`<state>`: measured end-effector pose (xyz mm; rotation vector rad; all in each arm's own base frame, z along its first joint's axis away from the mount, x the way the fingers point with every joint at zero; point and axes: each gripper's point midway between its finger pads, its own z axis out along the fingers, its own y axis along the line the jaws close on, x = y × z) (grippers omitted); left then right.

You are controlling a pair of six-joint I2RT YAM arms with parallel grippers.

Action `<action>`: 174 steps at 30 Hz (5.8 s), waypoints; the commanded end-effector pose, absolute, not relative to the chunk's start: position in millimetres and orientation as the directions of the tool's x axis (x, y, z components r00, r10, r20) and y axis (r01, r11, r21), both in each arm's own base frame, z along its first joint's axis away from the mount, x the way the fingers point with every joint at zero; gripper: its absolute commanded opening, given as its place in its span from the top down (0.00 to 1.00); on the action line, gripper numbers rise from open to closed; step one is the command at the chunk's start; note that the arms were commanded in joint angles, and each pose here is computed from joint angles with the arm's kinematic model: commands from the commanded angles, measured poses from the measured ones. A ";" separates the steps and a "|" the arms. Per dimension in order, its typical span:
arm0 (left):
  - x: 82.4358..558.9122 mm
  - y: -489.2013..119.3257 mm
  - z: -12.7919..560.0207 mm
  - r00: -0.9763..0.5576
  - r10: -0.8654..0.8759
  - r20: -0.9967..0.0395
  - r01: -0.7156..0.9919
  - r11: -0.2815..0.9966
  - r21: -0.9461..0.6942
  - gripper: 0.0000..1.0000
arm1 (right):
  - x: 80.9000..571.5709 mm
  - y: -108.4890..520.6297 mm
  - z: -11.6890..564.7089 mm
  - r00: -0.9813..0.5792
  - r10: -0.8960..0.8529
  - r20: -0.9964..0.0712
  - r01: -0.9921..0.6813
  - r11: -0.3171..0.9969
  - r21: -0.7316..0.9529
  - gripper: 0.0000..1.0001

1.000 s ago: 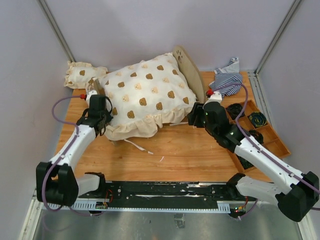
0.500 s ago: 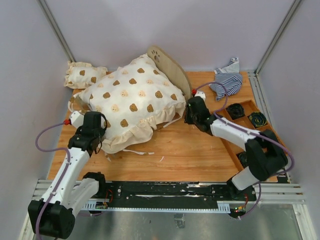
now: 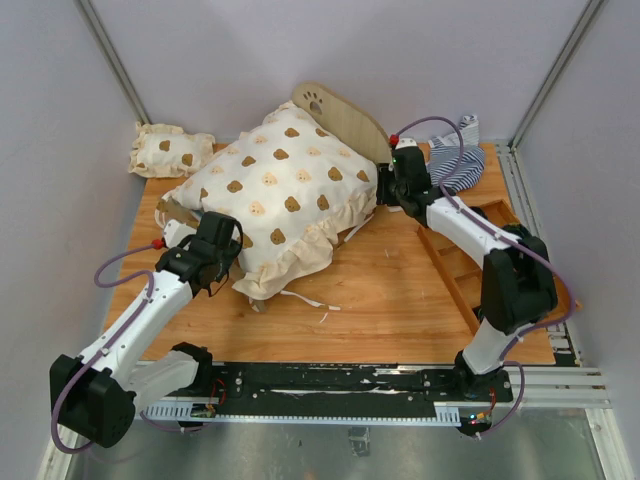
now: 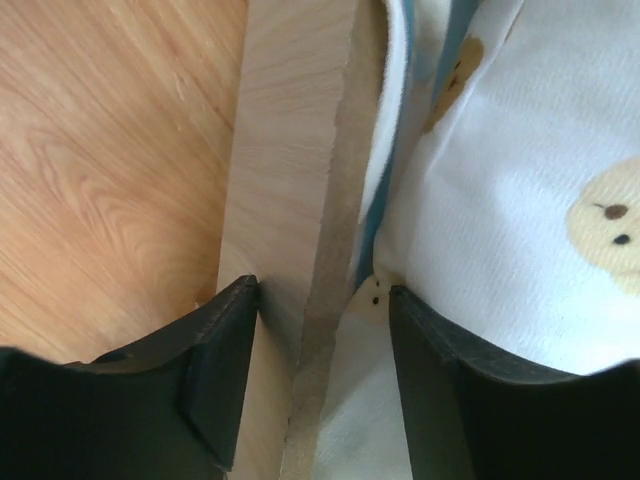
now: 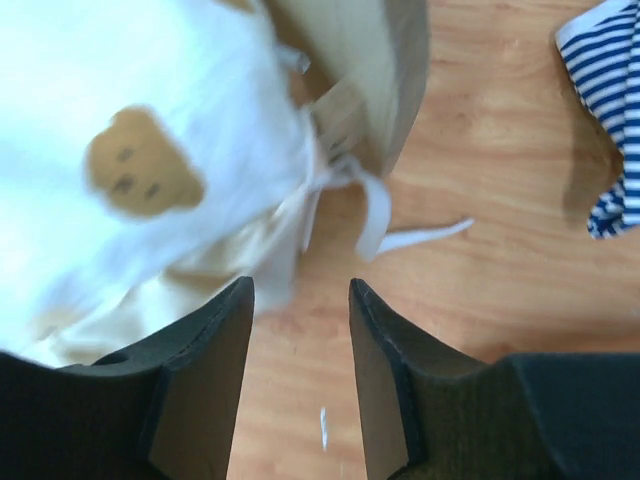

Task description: Set up the pet bed

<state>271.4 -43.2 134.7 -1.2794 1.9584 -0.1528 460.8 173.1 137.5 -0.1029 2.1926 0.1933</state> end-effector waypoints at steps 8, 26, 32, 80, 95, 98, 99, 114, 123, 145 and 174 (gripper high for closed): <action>288.6 -20.3 209.9 -0.064 -0.716 -0.695 -0.667 0.549 -0.503 0.21 | 289.3 308.7 232.7 -0.452 -0.026 -0.892 -0.584 0.765 0.273 0.49; 287.0 22.0 171.1 -0.209 -0.688 -0.695 -0.703 0.600 -0.382 0.27 | 187.6 471.6 199.0 -0.355 -0.237 -0.904 -0.726 0.680 0.107 0.39; 282.2 3.7 154.1 -0.250 -0.740 -0.624 -0.673 0.596 -0.437 0.43 | 192.7 448.5 175.2 -0.330 -0.357 -0.874 -0.713 0.701 -0.018 0.81; 254.2 -135.1 145.7 -0.197 -0.955 -0.221 -0.665 0.296 -0.686 1.00 | 191.7 306.7 164.4 -0.377 -0.368 -0.850 -0.514 0.846 -0.139 0.89; 253.3 -119.2 156.9 -0.197 -0.925 -0.326 -0.643 0.373 -0.669 0.91 | 193.5 260.2 121.8 -0.344 -0.470 -0.813 -0.475 0.834 -0.281 0.93; 259.6 -106.9 178.2 -0.229 -0.846 -0.481 -0.574 0.517 -0.635 0.60 | 198.8 258.9 116.0 -0.355 -0.459 -0.815 -0.429 0.854 -0.294 0.85; 262.4 -98.0 185.2 -0.220 -0.804 -0.552 -0.554 0.569 -0.608 0.52 | 199.5 259.3 117.2 -0.356 -0.449 -0.820 -0.423 0.860 -0.287 0.80; 350.4 -17.7 291.8 -0.255 -0.292 -0.922 -0.281 0.935 -0.218 0.20 | 176.0 244.7 164.0 -0.438 -0.228 -0.869 -0.428 0.903 -0.021 0.37; 443.4 20.5 245.4 -0.422 -0.337 -0.842 -0.285 0.931 -0.230 0.27 | 222.4 231.1 172.0 -0.447 -0.037 -0.894 -0.310 0.944 0.116 0.46; 292.7 -29.4 94.2 -0.482 -0.666 -0.569 -0.521 0.740 -0.425 0.46 | 304.2 173.6 97.4 -0.657 0.073 -0.750 -0.132 0.969 0.210 0.56; 220.0 -144.1 129.4 -0.560 -0.688 -0.462 -0.232 0.665 -0.710 0.53 | 500.9 252.2 92.7 -0.452 -0.393 -0.801 -0.465 0.870 -0.164 0.47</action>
